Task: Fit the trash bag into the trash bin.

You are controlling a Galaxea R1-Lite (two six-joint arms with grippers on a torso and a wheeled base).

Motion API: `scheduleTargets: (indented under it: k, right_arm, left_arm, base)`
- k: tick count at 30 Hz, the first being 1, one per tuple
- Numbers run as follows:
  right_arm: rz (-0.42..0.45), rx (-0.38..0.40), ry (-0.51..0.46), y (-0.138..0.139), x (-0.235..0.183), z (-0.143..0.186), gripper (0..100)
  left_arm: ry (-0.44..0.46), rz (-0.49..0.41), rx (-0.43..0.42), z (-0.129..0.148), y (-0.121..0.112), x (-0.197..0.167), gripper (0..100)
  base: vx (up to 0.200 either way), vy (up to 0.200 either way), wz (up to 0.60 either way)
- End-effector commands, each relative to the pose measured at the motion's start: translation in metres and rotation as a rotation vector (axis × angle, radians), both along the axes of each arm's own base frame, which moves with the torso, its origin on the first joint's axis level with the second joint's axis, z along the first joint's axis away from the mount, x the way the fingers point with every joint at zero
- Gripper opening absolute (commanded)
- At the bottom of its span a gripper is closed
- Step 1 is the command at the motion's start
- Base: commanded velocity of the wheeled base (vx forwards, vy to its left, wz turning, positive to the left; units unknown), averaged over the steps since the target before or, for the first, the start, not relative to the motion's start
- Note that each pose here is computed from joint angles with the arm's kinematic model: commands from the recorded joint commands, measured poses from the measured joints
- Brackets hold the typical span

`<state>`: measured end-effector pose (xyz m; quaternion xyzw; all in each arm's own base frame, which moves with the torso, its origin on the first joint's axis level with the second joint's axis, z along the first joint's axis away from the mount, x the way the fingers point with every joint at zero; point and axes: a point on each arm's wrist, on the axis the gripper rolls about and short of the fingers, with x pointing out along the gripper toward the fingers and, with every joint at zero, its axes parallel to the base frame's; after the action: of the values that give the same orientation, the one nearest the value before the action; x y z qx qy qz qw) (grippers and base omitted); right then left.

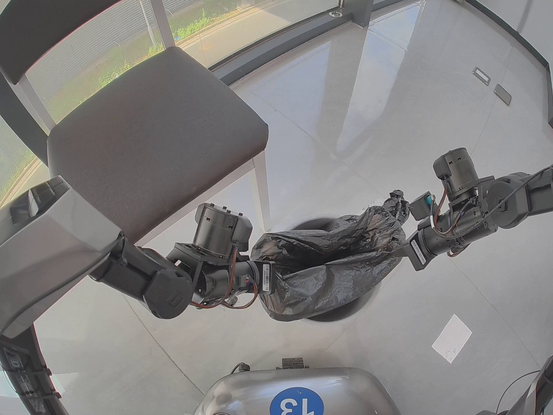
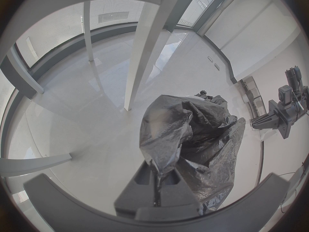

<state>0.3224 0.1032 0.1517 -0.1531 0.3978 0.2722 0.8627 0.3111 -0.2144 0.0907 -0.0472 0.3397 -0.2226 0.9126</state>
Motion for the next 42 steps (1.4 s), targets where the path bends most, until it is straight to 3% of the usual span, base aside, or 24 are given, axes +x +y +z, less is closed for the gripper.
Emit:
scheduleTargets:
  k: [1,14,15,30,42]
  right_arm:
    - [0.013,-0.001,-0.017,-0.001,-0.009,0.006,0]
    - [0.010,0.003,-0.031,-0.001,-0.008,0.010,0]
    - [0.010,0.003,-0.030,-0.001,-0.007,0.010,0]
    - [0.030,0.005,-0.031,0.005,-0.010,0.010,0]
    - [0.177,-0.001,0.000,0.047,-0.036,0.010,0]
  left_arm:
    - [-0.016,0.008,-0.011,0.003,-0.001,0.006,0]
    - [-0.047,0.035,-0.025,0.011,0.004,0.014,0]
    - [-0.048,0.035,-0.026,0.012,0.004,0.014,100]
    - [-0.051,0.053,-0.022,0.018,0.014,0.008,100]
    - [-0.077,0.078,-0.020,0.029,0.025,0.002,100]
  base:
    - [0.000,0.000,0.00]
    - [0.000,0.000,0.00]
    - [0.000,0.000,0.00]
    - [0.000,0.000,0.00]
    - [0.000,0.000,0.00]
